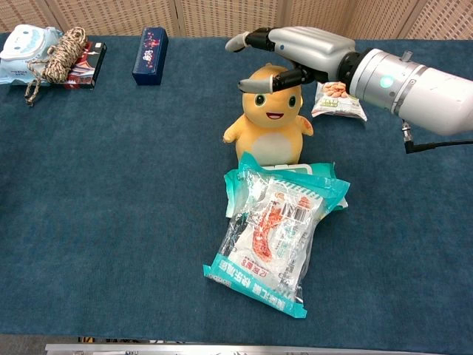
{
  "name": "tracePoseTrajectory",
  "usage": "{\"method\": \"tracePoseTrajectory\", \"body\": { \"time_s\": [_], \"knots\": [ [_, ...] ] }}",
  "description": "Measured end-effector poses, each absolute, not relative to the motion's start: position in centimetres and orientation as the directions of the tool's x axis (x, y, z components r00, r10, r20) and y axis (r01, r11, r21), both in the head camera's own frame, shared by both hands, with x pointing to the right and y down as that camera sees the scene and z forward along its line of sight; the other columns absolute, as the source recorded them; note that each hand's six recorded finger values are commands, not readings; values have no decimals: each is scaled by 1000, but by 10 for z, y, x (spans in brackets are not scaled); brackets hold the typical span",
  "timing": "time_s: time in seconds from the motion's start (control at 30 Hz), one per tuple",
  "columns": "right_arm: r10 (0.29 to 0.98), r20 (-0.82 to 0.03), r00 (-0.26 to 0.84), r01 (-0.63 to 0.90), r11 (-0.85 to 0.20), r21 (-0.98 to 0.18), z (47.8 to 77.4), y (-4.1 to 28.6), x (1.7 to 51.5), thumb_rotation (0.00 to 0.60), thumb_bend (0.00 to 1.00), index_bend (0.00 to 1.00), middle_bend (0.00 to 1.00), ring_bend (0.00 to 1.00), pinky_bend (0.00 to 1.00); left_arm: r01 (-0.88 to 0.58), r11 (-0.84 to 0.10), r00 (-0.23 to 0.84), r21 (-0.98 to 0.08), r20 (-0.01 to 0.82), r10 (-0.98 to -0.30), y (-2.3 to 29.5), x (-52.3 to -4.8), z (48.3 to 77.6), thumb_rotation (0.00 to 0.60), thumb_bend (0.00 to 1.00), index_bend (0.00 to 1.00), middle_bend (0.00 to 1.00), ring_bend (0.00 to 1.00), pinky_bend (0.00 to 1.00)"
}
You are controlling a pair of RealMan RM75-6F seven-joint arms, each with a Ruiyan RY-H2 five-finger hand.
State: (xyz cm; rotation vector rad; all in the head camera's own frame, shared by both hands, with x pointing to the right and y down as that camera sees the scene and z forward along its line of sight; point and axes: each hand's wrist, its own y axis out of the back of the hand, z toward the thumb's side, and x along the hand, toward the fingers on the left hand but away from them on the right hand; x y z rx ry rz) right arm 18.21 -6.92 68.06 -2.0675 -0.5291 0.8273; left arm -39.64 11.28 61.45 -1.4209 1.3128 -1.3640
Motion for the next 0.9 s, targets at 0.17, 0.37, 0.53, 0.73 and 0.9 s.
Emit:
{"method": "tracePoseTrajectory", "body": {
  "time_s": [0.17, 0.37, 0.53, 0.73, 0.9],
  "knots": [
    [592, -368, 717, 61, -579, -813, 685, -64, 167, 84, 0, 133, 150, 0, 0, -167, -188, -101, -968, 206, -973, 113, -398, 615, 600, 4, 187, 124, 86, 0],
    [565, -386, 729, 24, -584, -811, 693, -60, 157, 84, 0, 133, 150, 0, 0, -165, -189, -102, -968, 208, -973, 113, -398, 615, 600, 5, 187, 124, 86, 0],
    [576, -404, 711, 5, -578, -816, 700, -64, 163, 85, 0, 132, 151, 0, 0, -164, -191, -102, -968, 209, -973, 113, -399, 615, 600, 4, 187, 124, 86, 0],
    [607, -424, 672, 4, -575, -818, 706, -74, 178, 84, 0, 132, 150, 0, 0, -162, -191, -97, -968, 208, -973, 112, -397, 616, 600, 4, 187, 124, 86, 0],
    [632, -434, 642, 2, -567, -824, 708, -82, 191, 84, 0, 132, 151, 0, 0, -162, -189, -98, -968, 207, -973, 112, -397, 616, 600, 4, 187, 124, 86, 0]
  ]
}}
